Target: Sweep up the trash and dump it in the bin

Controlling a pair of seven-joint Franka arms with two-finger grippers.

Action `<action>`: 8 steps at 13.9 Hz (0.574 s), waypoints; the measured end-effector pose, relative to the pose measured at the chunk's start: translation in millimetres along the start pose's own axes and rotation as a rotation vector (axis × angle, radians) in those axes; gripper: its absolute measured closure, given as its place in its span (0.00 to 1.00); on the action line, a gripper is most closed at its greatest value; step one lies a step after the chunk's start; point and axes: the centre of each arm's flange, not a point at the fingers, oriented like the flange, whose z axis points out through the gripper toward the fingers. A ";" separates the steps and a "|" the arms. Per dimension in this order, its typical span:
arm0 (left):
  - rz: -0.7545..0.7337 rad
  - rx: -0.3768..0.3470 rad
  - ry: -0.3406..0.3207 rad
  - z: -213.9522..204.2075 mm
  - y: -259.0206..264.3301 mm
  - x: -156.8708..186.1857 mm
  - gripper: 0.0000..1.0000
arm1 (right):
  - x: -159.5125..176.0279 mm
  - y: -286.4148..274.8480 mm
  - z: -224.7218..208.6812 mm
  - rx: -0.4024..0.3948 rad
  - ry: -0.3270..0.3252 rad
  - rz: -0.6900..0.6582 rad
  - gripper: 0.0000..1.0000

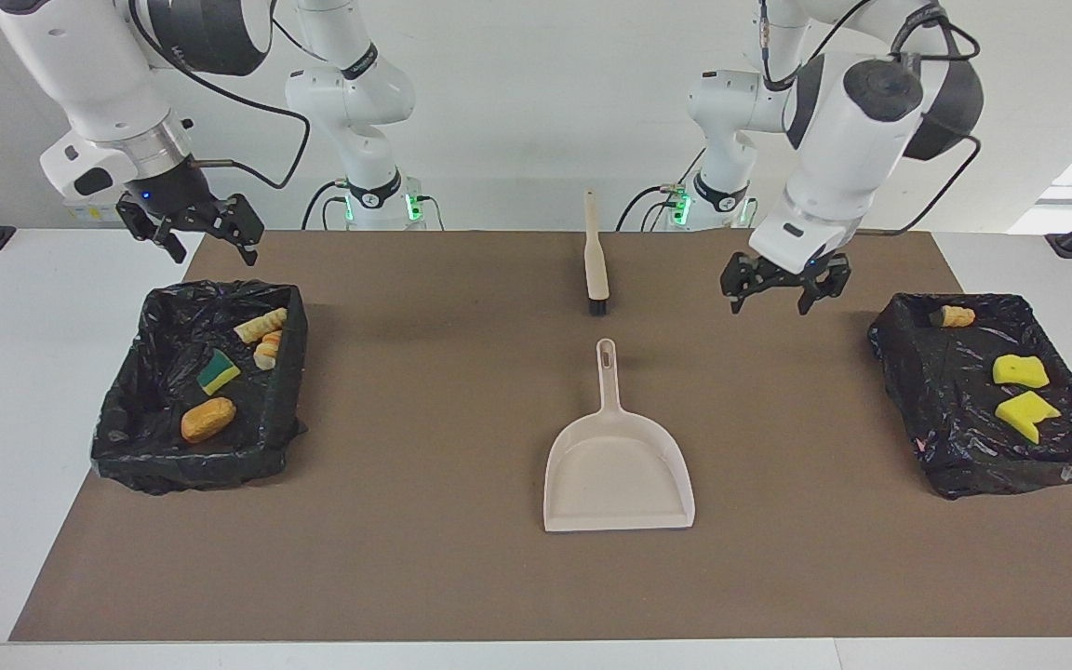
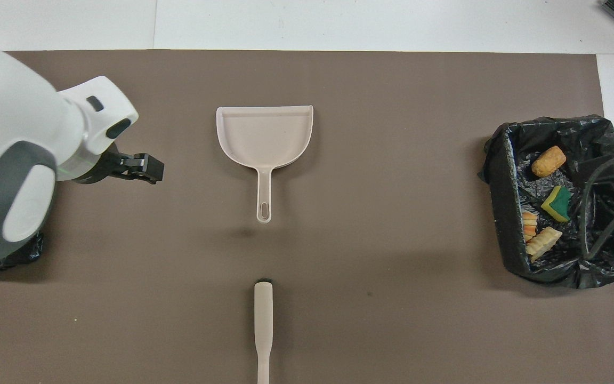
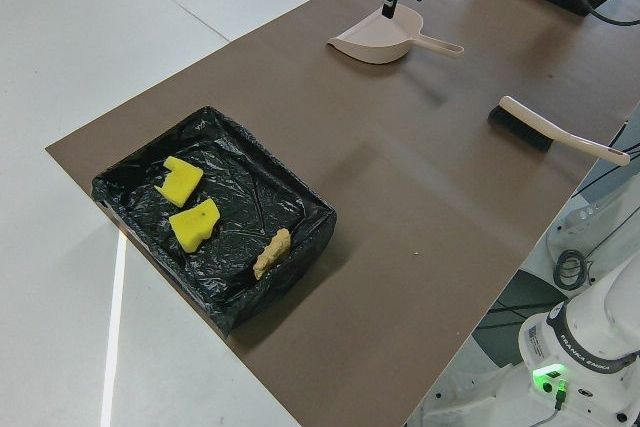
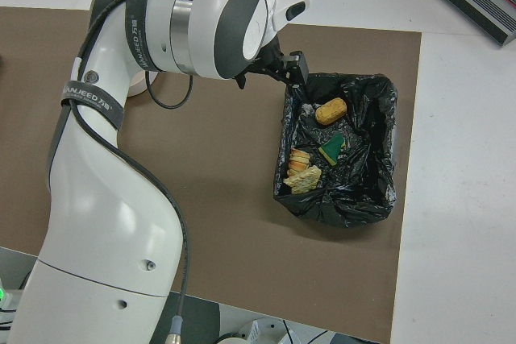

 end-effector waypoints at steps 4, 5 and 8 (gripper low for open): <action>-0.027 -0.013 0.004 -51.2 -46.5 -38.6 0.00 | 0.0 0.0 0.0 0.000 0.000 0.000 0.00; -0.028 -0.023 0.004 -61.4 -55.5 -45.0 0.00 | 0.0 0.0 0.0 0.000 0.000 0.000 0.00; -0.031 -0.063 0.012 -92.5 -63.7 -55.3 0.00 | 0.0 0.0 0.0 0.000 0.000 0.000 0.00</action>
